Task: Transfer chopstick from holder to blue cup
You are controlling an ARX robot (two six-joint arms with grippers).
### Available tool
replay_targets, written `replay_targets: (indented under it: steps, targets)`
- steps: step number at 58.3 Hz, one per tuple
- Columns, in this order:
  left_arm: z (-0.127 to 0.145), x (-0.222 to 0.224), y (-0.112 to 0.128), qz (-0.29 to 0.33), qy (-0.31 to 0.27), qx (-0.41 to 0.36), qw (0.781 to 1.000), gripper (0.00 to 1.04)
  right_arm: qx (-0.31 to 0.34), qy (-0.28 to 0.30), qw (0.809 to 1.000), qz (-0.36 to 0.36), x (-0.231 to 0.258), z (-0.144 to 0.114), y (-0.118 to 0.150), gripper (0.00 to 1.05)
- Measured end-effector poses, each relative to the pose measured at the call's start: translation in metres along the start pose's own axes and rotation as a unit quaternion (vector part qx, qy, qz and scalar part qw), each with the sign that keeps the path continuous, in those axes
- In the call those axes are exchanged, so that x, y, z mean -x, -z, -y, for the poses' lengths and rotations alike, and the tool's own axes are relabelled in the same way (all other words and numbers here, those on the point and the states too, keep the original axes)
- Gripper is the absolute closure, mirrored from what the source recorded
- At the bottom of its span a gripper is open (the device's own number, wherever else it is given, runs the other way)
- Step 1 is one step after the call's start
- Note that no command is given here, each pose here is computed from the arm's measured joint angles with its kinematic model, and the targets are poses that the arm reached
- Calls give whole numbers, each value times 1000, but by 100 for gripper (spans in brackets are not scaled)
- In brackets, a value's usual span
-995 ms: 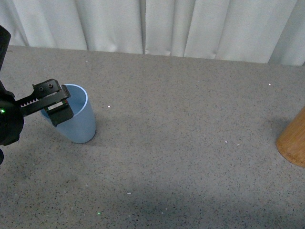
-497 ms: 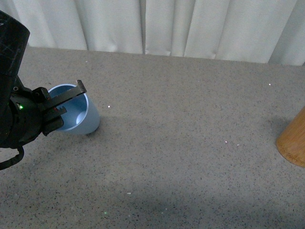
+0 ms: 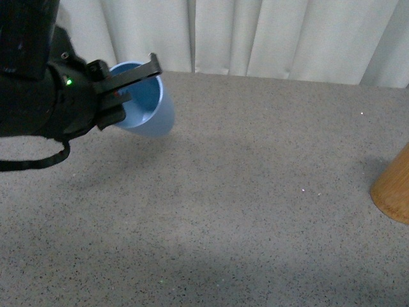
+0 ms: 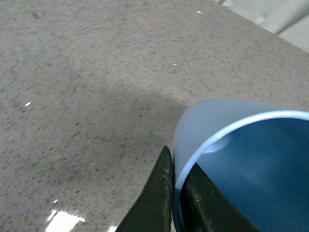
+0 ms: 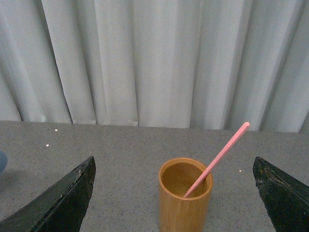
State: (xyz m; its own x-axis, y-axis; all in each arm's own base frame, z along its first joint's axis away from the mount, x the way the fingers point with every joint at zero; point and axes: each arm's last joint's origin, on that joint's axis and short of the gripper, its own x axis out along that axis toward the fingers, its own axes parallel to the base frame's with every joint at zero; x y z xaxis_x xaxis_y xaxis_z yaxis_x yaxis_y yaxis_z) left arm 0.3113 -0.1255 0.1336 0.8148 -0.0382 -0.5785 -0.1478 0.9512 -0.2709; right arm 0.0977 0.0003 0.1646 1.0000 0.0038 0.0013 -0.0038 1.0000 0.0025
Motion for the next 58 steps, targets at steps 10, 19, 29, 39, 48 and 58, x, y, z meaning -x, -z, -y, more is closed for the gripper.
replay_targets:
  steps: [10,19,29,39,48,58]
  targets:
    - [18,-14,-1,-32,30,-60,997,101,0,0,1000,0,0,0,0,10]
    - [30,-24,7,-70,50,-112,990,101,0,0,1000,0,0,0,0,10]
    - [44,-28,12,-91,67,-157,981,101,0,0,1000,0,0,0,0,10]
    - [51,-28,19,-107,73,-187,974,101,0,0,1000,0,0,0,0,10]
    - [53,-29,29,-123,74,-216,966,101,0,0,1000,0,0,0,0,10]
    - [58,-29,31,-124,78,-237,960,101,0,0,1000,0,0,0,0,10]
